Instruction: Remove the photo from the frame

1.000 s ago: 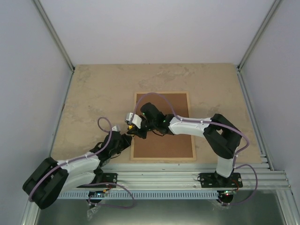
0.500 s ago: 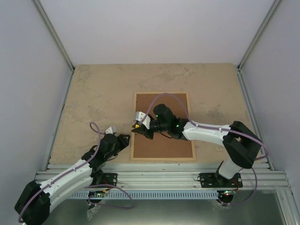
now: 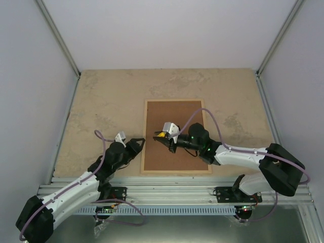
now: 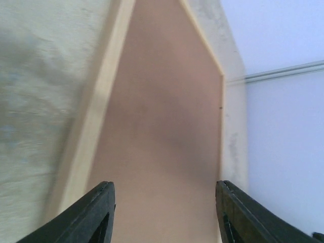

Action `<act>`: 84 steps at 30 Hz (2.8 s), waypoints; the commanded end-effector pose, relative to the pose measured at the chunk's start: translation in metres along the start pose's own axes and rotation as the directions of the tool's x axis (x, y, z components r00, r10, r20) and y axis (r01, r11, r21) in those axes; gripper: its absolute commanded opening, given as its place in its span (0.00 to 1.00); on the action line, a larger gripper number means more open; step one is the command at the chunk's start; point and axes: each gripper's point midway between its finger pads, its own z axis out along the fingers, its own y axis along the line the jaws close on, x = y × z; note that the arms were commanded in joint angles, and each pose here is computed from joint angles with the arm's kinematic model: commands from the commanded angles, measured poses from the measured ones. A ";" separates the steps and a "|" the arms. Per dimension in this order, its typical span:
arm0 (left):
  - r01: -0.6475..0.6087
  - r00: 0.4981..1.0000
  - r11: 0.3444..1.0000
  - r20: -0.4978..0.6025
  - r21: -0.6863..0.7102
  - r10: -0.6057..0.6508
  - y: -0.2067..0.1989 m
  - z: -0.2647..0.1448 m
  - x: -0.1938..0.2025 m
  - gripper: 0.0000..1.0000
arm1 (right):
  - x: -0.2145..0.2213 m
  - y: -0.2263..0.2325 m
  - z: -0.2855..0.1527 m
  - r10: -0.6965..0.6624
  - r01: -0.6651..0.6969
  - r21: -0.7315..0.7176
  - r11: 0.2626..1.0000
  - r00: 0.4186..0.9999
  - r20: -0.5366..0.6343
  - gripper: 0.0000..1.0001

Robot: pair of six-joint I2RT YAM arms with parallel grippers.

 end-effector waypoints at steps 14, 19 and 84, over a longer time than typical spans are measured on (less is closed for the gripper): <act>0.329 0.944 0.855 -0.166 0.401 -0.285 -0.103 -0.004 -0.005 0.67 | -0.046 -0.013 -0.025 -0.005 -0.032 0.115 0.993 0.952 0.305 0.01; 0.399 0.917 0.802 -0.224 0.445 -0.331 -0.115 -0.005 -0.004 0.66 | -0.048 -0.013 -0.024 0.002 -0.046 0.121 0.992 0.942 0.335 0.01; 0.223 0.968 0.886 0.016 0.407 -0.251 -0.108 -0.016 -0.034 0.00 | 0.017 -0.016 -0.005 -0.125 0.130 0.039 0.991 0.986 -0.113 0.20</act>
